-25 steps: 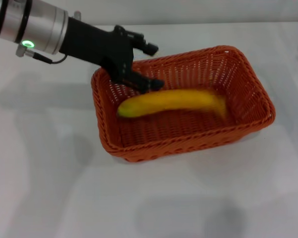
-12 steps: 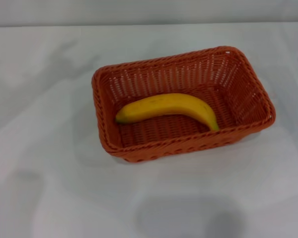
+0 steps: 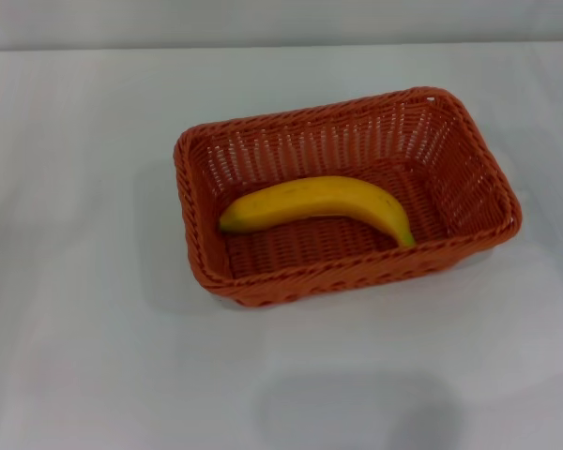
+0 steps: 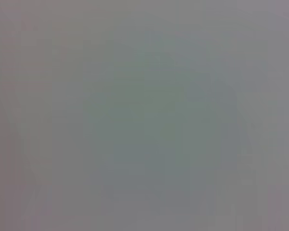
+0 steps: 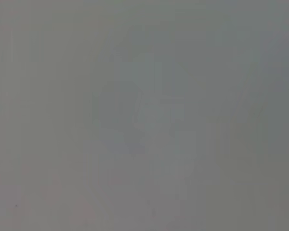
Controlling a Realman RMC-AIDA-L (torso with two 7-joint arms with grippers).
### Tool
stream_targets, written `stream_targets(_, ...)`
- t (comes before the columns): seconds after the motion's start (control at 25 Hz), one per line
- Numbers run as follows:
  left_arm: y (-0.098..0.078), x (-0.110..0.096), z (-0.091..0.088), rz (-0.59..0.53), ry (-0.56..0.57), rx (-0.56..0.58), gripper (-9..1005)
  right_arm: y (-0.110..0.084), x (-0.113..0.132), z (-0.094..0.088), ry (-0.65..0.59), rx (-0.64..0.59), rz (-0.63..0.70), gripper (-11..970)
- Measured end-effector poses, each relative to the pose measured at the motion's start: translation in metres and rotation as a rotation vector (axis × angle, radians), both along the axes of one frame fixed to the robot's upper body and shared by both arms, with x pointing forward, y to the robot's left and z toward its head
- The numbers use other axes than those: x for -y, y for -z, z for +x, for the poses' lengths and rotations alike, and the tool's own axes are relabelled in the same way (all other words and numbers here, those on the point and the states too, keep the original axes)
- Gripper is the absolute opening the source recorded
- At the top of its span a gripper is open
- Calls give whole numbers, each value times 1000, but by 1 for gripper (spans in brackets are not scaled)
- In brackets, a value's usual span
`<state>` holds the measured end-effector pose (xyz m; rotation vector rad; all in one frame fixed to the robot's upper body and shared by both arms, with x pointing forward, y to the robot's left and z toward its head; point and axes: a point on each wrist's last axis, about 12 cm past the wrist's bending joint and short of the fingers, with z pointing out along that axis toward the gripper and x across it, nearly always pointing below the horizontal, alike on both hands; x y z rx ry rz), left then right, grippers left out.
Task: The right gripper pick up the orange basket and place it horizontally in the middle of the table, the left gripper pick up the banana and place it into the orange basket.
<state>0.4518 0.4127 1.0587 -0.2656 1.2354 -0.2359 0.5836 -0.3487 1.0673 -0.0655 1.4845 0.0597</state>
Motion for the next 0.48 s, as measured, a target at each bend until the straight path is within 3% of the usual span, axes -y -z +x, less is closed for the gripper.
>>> stream_targets(0.12, 18, 0, -27, 3, -154, -21, 894, 1, 1, -5, -2, 8, -2, 877)
stream_targets(0.2, 27, 4, -36, 21, -225, -45, 894, 2, 3, -9, -3, 18, -2, 877)
stream_targets(0.48, 49, 18, -42, 71, -311, -172, 894, 7, 4, -20, -2, 31, -24, 877)
